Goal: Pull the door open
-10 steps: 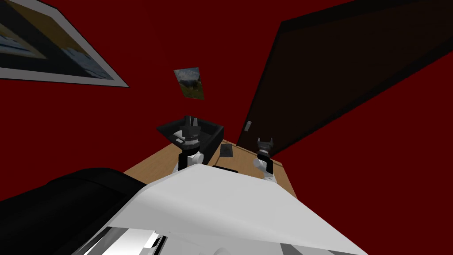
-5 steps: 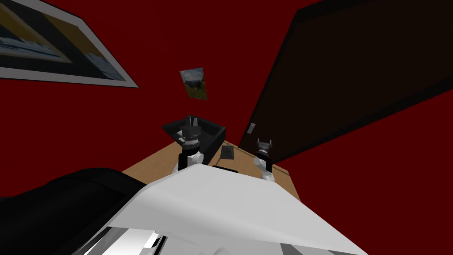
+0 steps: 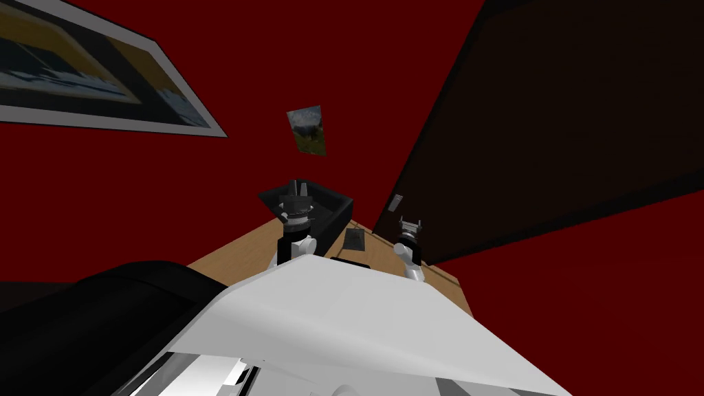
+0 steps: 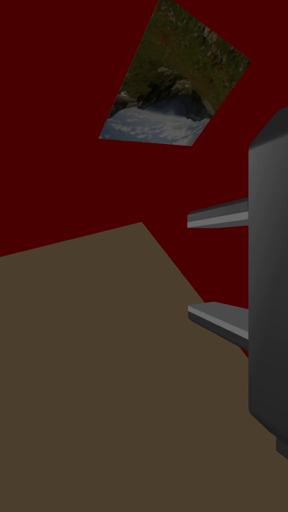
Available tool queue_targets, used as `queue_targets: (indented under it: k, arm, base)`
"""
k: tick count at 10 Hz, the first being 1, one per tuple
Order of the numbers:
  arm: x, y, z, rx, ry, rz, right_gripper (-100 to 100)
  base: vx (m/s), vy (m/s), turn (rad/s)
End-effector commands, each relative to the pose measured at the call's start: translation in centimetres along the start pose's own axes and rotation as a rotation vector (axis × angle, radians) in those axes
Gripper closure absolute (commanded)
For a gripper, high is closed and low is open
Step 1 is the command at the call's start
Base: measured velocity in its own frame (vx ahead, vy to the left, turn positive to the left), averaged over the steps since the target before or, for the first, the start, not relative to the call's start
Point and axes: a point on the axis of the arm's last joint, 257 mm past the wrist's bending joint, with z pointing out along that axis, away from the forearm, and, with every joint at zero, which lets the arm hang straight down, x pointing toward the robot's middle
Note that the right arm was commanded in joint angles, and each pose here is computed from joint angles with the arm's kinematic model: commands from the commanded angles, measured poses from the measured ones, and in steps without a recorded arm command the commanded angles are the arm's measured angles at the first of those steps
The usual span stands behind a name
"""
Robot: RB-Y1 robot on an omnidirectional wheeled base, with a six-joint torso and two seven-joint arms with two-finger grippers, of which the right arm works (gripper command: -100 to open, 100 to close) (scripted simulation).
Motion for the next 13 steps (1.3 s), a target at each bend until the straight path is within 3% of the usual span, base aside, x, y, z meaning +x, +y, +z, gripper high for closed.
queue_targets:
  k: [1,13]
  arm:
    - [-1.0,-0.1,0.43,-0.004,-0.028,0.048,-100]
    - [-8.1,-0.6,1.45,-0.063,-0.216,0.368,-100]
  base:
    - [0.102,-0.035,0.154]
    - [0.092,-0.047,0.113]
